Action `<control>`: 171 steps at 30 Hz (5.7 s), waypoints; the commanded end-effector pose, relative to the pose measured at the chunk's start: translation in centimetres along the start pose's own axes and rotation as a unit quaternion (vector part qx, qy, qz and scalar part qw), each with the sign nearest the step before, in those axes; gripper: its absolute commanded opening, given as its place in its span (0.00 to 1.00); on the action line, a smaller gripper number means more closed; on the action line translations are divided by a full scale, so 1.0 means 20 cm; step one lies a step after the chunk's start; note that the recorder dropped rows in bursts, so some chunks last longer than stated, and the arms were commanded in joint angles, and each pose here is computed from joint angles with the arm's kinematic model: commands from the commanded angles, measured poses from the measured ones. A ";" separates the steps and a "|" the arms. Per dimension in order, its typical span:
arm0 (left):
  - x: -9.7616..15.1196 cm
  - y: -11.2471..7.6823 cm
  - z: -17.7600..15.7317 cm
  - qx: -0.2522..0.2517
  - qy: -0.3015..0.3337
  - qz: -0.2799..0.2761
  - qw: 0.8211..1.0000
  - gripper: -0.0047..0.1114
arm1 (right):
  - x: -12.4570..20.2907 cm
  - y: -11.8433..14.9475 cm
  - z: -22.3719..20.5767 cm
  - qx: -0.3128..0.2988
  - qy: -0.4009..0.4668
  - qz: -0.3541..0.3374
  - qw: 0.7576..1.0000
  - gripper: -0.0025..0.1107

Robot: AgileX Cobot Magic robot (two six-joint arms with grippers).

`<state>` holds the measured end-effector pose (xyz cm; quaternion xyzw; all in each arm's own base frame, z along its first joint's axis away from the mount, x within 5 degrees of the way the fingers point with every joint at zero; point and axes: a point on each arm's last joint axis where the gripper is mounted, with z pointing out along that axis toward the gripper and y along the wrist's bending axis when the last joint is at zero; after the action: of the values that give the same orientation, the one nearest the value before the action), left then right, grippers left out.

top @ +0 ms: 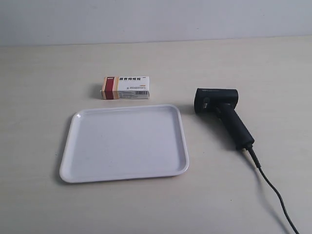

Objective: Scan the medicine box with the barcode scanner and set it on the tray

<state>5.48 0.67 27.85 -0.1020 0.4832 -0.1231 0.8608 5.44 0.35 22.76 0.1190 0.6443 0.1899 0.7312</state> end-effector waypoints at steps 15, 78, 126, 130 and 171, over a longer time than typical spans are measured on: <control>1.15 -0.20 0.85 0.259 0.580 0.178 0.751 0.04 | 0.07 0.01 0.38 0.080 0.285 -0.043 0.954 0.02; 1.12 -0.46 0.89 0.661 0.385 0.139 0.629 0.04 | 0.80 0.17 0.97 0.000 0.546 -0.188 0.816 0.81; 1.45 -0.30 0.64 0.628 0.463 0.156 0.606 0.04 | 0.64 0.38 1.07 -0.150 0.595 -0.343 0.711 0.02; 1.47 -0.30 0.62 0.642 0.455 0.130 0.604 0.04 | 0.63 0.37 1.09 -0.138 0.576 -0.369 0.716 0.02; 1.52 -0.23 0.63 0.588 0.497 0.123 0.626 0.04 | 0.75 0.31 1.15 -0.082 0.563 -0.358 0.740 0.02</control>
<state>30.91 -12.52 11.94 0.5791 0.6503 -0.3088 0.3826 28.36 13.65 16.00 -0.3241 0.9126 -0.0152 0.2488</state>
